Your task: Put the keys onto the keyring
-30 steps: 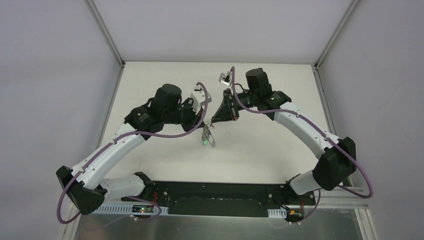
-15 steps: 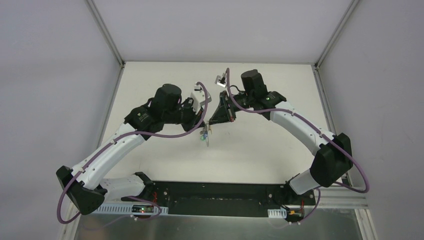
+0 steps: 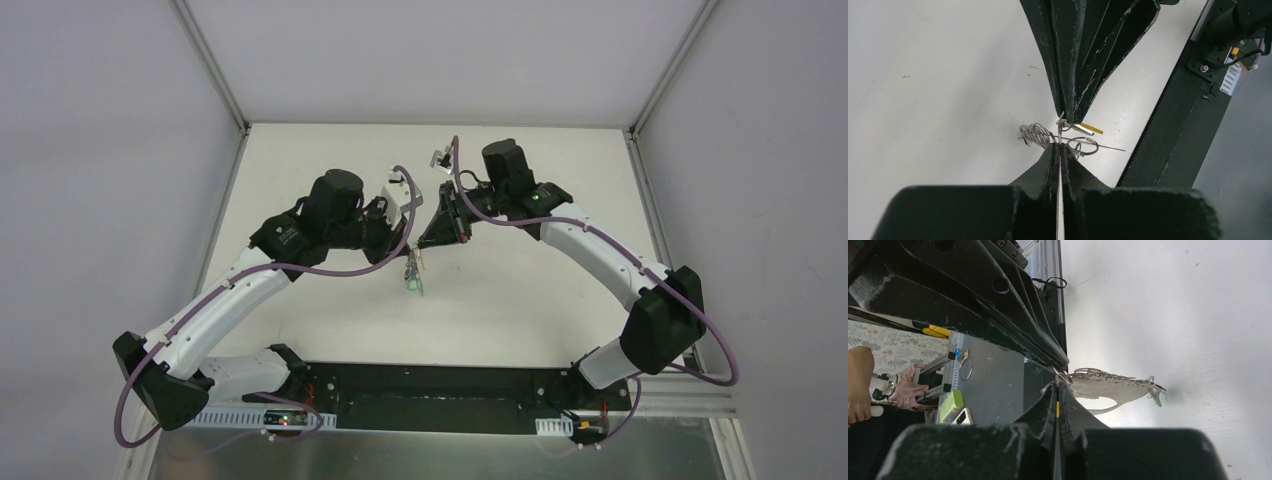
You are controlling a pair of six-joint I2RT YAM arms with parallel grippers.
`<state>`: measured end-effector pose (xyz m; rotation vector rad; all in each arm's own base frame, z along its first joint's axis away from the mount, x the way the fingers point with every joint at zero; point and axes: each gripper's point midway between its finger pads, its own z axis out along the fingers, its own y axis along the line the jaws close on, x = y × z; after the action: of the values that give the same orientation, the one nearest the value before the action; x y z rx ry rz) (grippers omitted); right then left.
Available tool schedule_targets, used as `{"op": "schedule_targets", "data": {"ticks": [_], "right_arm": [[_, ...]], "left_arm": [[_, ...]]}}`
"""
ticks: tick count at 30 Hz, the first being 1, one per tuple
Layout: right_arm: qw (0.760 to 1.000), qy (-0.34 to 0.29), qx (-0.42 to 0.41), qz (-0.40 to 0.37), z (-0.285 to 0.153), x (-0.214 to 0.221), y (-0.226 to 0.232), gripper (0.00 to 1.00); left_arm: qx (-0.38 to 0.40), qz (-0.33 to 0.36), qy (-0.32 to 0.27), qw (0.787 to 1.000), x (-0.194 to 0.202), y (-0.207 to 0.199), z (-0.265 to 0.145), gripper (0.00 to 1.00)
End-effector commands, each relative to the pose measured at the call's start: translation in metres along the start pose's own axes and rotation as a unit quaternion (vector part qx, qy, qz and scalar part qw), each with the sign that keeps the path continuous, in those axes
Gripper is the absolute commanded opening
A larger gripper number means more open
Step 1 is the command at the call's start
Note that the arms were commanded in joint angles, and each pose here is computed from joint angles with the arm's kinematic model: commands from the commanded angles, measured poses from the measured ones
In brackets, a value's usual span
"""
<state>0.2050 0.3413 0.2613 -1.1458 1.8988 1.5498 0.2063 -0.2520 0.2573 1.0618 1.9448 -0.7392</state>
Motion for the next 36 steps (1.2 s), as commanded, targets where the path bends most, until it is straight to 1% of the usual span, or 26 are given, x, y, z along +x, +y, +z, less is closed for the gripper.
{"op": "schedule_targets", "data": {"ticks": [1,7,31,36], "right_arm": [[1.0,-0.011,-0.006,-0.019,-0.0016,-0.0106,0.0045,0.0],[1.0,-0.009,-0.016,-0.018,-0.0004,-0.012,0.0078,0.0],[1.0,0.001,-0.004,-0.009,0.002,-0.0033,-0.0017,0.0],[1.0,0.0,-0.014,-0.011,0.0013,-0.0068,0.0032,0.0]], "left_arm": [[0.016,0.017,-0.036,0.999,-0.0162,-0.0099,-0.0075,0.0],[0.019,0.016,-0.035,0.999,-0.0163,-0.0108,-0.0066,0.0],[0.024,0.02,-0.037,0.999,-0.0144,-0.013,-0.0089,0.0],[0.026,0.02,-0.035,0.999,-0.0137,-0.0135,-0.008,0.0]]}}
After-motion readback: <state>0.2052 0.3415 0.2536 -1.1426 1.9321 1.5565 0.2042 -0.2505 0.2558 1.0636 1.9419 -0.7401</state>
